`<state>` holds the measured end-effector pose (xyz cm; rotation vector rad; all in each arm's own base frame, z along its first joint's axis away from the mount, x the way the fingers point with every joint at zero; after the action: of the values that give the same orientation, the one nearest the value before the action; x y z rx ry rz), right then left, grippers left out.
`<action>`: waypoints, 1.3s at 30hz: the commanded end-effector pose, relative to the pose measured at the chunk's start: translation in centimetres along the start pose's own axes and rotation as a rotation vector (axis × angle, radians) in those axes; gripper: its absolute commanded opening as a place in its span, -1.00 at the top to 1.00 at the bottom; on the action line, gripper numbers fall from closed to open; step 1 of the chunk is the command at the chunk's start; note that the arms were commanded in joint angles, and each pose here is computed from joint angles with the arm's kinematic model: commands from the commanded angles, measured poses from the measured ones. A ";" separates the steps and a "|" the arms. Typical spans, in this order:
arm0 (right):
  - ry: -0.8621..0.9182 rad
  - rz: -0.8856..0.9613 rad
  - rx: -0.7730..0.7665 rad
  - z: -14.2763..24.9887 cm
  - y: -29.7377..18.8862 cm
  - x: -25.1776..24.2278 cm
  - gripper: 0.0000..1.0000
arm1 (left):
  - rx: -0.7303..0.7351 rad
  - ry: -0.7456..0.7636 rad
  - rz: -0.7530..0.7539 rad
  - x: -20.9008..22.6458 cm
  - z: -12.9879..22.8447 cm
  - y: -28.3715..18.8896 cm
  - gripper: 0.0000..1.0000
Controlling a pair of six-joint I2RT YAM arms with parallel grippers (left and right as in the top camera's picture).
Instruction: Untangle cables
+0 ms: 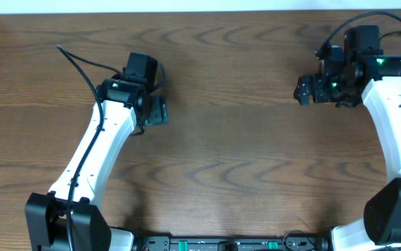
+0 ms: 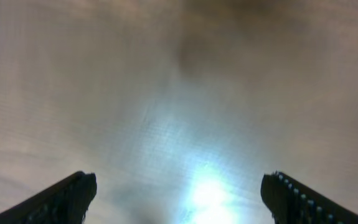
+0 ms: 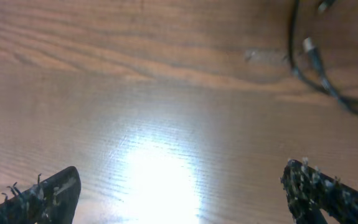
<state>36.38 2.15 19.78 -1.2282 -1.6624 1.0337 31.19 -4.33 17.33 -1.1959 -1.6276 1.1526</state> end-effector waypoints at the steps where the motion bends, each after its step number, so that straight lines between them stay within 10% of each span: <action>1: 0.112 0.045 0.050 1.1 -0.1 -0.9 -0.98 | 0.057 0.009 -0.024 0.7 1.1 -0.6 -0.79; 8: 0.155 0.060 0.055 3.2 -0.7 -2.0 -0.99 | 0.007 0.002 0.101 0.4 2.4 -2.6 -0.79; 24: 0.042 0.142 -0.500 13.3 -6.0 1.3 -0.98 | -0.487 -0.081 0.316 4.3 8.5 -8.1 -0.98; 39: 0.072 0.076 -0.418 15.9 -5.7 2.4 -0.98 | -0.470 -0.078 0.308 4.2 8.5 -7.7 -0.98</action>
<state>19.42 1.00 20.31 -1.5979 -1.8561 0.7091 20.32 -3.22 23.07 -1.7865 -1.8828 1.0351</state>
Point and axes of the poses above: each gripper's point midway between its finger pads, its own y axis out along the fingers, its own x axis along the line the jaws close on, z = x × y, the point moved 5 cm from there along -y, back along the fingers, and after that the axes turned 5 degrees about -y, right-handed, at the moved point
